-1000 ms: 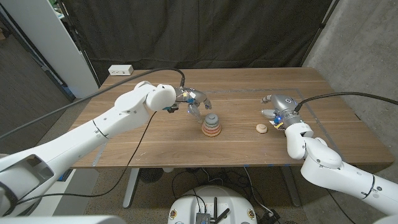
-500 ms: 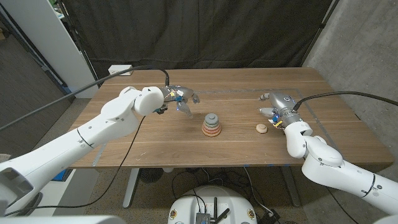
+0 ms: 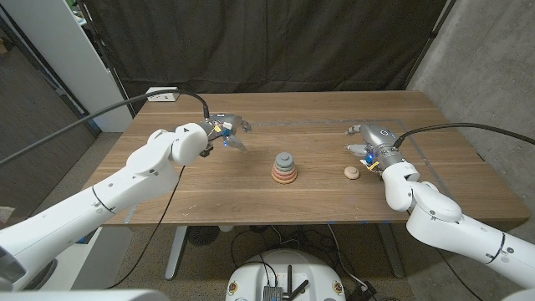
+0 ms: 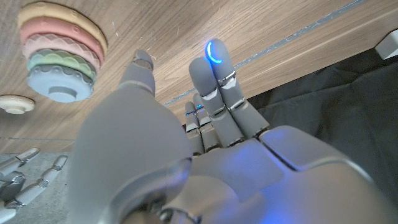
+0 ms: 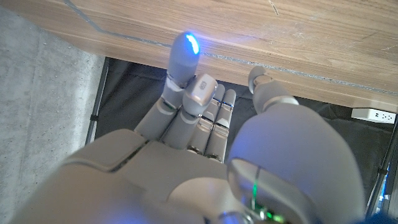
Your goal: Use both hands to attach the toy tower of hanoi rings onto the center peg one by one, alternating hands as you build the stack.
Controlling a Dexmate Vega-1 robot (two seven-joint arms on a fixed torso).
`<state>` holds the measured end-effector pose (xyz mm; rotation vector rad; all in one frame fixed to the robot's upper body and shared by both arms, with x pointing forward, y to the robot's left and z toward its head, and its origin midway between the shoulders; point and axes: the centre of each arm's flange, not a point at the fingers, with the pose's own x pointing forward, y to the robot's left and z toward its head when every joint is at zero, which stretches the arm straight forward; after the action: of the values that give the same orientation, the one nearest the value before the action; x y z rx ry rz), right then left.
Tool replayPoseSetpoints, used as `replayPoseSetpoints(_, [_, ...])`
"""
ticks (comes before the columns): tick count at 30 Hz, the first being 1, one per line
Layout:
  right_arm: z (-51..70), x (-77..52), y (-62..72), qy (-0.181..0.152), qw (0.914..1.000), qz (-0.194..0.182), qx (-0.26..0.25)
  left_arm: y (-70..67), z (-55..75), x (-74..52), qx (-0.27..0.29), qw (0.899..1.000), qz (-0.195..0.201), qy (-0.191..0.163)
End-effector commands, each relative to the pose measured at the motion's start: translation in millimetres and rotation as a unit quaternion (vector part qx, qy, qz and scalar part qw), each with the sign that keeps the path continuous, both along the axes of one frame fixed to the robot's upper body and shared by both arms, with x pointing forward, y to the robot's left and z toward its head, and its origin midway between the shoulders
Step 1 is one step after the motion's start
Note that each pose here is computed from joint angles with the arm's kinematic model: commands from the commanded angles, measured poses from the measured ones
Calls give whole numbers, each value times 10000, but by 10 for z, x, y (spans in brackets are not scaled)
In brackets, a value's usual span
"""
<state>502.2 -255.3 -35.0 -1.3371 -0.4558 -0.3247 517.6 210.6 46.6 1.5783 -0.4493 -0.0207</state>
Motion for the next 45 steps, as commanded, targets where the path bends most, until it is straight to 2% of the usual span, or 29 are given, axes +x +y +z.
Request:
replayPoseSetpoints(1, [10, -39, -64, -50, 10000, -21, 74, 129, -178, 111, -436, 9977, 404, -338])
replayPoseSetpoints(13, [15, -48, -142, -83, 9999, 28, 114, 205, -243, 166, -667, 9938, 722, -525])
replayPoseSetpoints(18, [0, -35, -161, -61, 9999, 42, 113, 234, -294, 196, -596, 9922, 910, -604])
replayPoseSetpoints(26, [-6, -12, -155, 33, 10000, 29, 66, 295, -371, 268, -627, 9929, 737, -687])
replayPoseSetpoints(37, [-5, -46, -133, 60, 9999, -4, -95, 404, -502, 320, -748, 9900, 918, -763])
replayPoseSetpoints(45, [43, -100, -72, 455, 9979, -232, -400, 463, -526, 306, -822, 9888, 960, -798])
